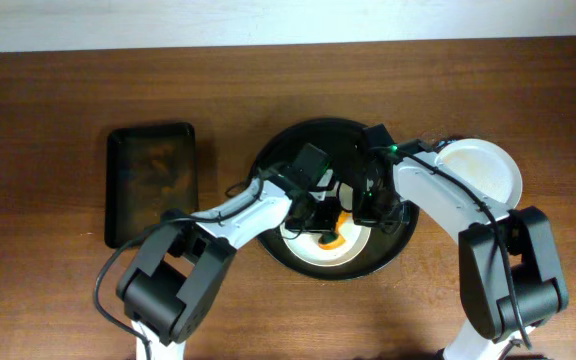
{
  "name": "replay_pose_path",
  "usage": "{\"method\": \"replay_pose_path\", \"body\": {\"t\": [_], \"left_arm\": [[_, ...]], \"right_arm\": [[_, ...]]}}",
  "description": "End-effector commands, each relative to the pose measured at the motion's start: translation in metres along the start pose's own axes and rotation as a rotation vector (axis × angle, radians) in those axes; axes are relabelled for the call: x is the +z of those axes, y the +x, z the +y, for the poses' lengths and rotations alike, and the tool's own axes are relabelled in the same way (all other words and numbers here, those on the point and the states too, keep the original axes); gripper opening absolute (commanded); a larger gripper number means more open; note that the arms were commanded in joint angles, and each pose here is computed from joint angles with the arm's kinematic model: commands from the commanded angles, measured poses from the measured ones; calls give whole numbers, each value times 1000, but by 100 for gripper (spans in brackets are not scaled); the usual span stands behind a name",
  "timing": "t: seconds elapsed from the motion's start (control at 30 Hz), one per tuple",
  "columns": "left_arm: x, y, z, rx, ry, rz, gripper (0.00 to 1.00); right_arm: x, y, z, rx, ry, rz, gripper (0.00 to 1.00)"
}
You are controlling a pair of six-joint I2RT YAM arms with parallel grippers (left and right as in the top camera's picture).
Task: Clean dirty plates on tray and stack at the side
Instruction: 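Scrub the last white plate with the sponge in the left gripper, then keep scrubbing the white plate's sauce with the left gripper's sponge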
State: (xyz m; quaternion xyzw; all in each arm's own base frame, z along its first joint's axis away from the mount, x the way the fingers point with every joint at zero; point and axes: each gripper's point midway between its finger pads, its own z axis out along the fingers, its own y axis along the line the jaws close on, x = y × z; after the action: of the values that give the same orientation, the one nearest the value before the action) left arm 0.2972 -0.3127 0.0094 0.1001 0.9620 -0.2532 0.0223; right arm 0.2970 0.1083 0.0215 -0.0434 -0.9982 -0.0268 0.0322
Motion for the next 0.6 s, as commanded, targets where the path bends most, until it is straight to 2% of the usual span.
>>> {"method": "replay_pose_path", "body": {"t": [0.0,0.17,0.23,0.27,0.33,0.4,0.43,0.5,0.53,0.57], "left_arm": [[-17,-19,38,13,-83,-61,0],[-82,-41,50,17,-176,-214,0],[-86,-36,33,-52,-47,-179,0],[-88,-35,28,-87,15,-159,0],[-89,-34,29,-92,24,-153,0],[-89,-33,29,-95,23,-149,0],[-89,-31,29,-97,21,-143,0],[-88,-28,30,-104,17,-130,0],[-88,-28,30,-105,18,-129,0],[-88,-27,30,-131,18,-126,0]], "right_arm": [[-7,-3,3,-2,-10,-22,4],[-7,-2,3,-2,-10,-22,4],[-7,-1,8,17,-40,-10,4],[-7,3,16,95,-86,15,4],[-9,5,32,172,-170,42,5],[-10,-2,28,171,-164,16,34],[-15,-11,24,138,-174,-9,38],[-32,-41,12,93,-203,-95,58],[-35,-56,8,41,-215,-155,57],[-38,-72,4,-18,-223,-217,50]]}}
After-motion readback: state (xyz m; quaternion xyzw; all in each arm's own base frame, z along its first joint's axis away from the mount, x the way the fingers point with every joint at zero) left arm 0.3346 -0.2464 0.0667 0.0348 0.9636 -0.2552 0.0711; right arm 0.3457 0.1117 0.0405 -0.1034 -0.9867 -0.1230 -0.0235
